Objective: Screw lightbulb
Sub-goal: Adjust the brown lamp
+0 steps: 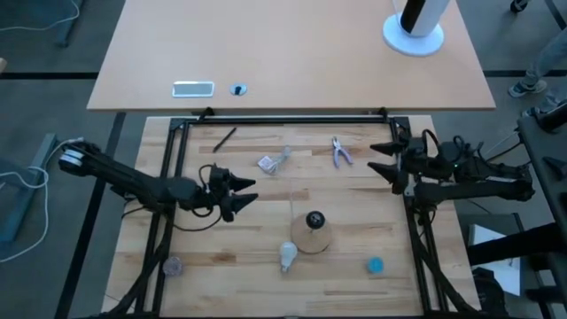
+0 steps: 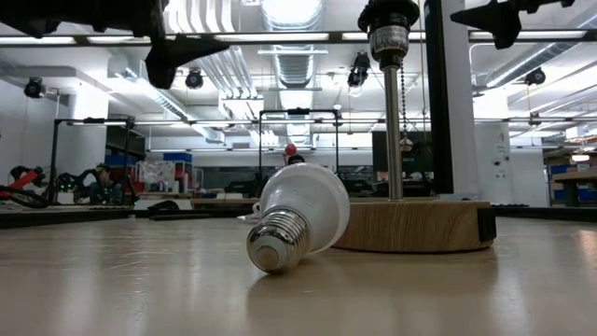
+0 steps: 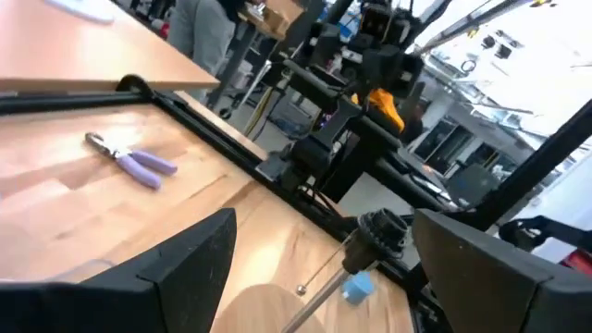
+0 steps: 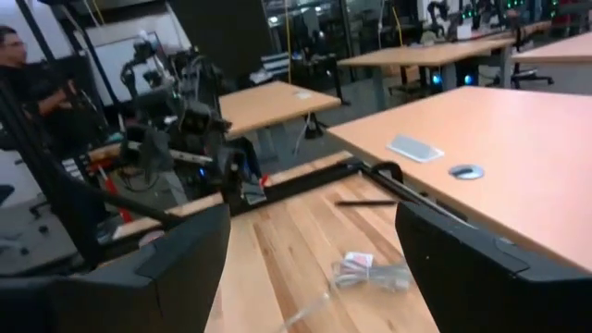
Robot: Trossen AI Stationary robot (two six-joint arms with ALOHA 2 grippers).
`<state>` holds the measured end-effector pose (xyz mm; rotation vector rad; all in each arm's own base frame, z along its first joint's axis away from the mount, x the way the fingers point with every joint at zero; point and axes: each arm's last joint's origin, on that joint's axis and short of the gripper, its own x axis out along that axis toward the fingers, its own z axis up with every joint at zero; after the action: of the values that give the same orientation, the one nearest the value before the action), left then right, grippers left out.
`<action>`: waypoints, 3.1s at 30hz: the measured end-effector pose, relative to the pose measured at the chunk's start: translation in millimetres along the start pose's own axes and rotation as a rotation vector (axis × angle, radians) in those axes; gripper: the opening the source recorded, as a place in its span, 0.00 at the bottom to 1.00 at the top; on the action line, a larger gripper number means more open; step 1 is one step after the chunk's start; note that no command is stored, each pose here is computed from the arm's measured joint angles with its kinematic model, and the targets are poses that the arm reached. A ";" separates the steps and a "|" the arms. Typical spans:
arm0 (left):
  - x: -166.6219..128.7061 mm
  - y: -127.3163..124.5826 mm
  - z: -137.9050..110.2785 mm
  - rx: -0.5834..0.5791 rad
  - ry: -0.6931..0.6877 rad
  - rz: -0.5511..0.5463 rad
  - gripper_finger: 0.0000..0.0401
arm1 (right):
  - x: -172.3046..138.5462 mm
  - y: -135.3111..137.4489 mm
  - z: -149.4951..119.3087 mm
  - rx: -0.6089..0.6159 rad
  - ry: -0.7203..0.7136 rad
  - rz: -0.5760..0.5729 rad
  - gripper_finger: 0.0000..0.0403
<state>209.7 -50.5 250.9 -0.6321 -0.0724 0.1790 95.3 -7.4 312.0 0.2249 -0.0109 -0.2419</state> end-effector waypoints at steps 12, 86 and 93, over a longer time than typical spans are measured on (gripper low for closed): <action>33.8 -10.9 -25.5 0.023 0.041 0.005 0.79 | 5.3 1.7 -2.2 0.005 0.029 0.024 0.74; 42.0 -121.1 -169.9 0.171 -0.243 0.463 0.79 | 74.4 61.4 -190.0 -0.089 0.773 0.383 0.00; 46.1 -135.6 -161.5 0.138 -0.141 0.255 0.79 | 75.1 62.0 -186.5 -0.107 0.739 0.374 0.00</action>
<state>294.2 -243.1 202.0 -0.4884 -0.1142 0.4710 189.9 74.3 142.8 0.1911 0.6856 0.2227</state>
